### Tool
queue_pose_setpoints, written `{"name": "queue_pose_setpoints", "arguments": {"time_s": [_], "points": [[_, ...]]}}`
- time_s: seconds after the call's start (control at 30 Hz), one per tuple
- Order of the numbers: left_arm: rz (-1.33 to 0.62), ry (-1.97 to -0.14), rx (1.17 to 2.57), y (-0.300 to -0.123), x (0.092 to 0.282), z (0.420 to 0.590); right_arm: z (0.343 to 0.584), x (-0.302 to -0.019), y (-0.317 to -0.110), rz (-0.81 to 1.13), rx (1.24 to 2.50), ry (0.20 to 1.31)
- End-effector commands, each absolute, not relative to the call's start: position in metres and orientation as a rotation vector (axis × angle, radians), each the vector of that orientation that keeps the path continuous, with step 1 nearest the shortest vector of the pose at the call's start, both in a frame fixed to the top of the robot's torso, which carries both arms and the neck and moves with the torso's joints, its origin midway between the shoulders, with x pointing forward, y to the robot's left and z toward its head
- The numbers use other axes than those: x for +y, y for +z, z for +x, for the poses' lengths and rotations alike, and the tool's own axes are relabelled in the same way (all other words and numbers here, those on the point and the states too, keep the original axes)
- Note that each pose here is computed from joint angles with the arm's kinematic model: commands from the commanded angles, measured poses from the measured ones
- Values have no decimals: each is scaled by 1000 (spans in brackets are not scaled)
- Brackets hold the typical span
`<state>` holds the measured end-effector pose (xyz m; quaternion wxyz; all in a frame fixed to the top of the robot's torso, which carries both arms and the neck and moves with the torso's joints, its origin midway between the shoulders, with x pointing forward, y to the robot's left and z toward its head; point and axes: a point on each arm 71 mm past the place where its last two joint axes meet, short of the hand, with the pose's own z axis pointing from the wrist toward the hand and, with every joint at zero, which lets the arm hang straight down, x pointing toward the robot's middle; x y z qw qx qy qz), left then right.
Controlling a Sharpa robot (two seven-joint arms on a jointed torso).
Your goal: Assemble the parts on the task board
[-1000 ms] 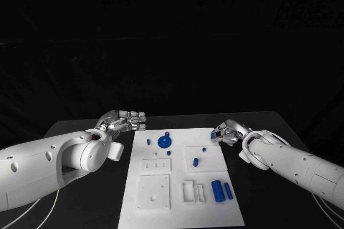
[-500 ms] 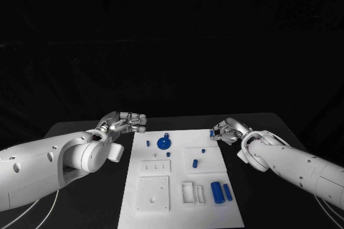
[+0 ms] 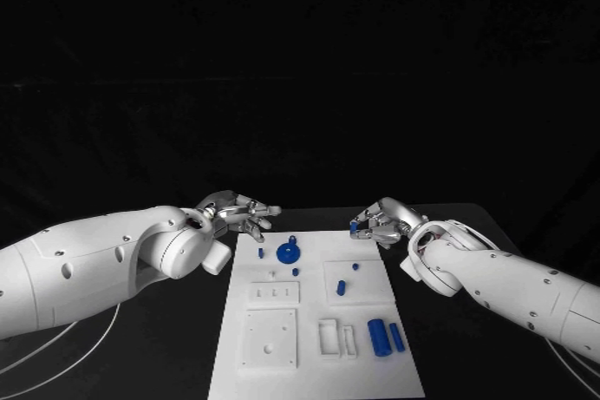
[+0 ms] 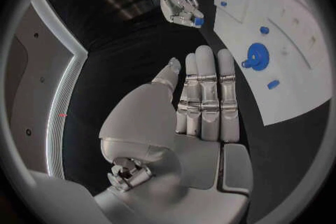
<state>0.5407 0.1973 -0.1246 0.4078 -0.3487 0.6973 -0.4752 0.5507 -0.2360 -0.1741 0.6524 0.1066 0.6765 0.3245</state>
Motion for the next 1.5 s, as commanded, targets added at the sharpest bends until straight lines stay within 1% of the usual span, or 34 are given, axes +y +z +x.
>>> {"name": "queue_pose_setpoints", "arguments": {"time_s": [0.03, 0.43, 0.73, 1.17, 1.5], "points": [[-783, -1067, 1935, -126, 186, 541, 548, -221, -173, 221, 1578, 703], [-694, -938, 2033, -124, 152, 549, 540, -169, -170, 201, 1602, 741], [-638, -856, 2046, -125, 139, 553, 533, -144, -170, 169, 1624, 774], [-562, -785, 2039, -127, 130, 555, 528, -130, -169, 147, 1638, 801], [-503, -717, 2056, -133, 130, 555, 526, -127, -168, 142, 1639, 804]]}}
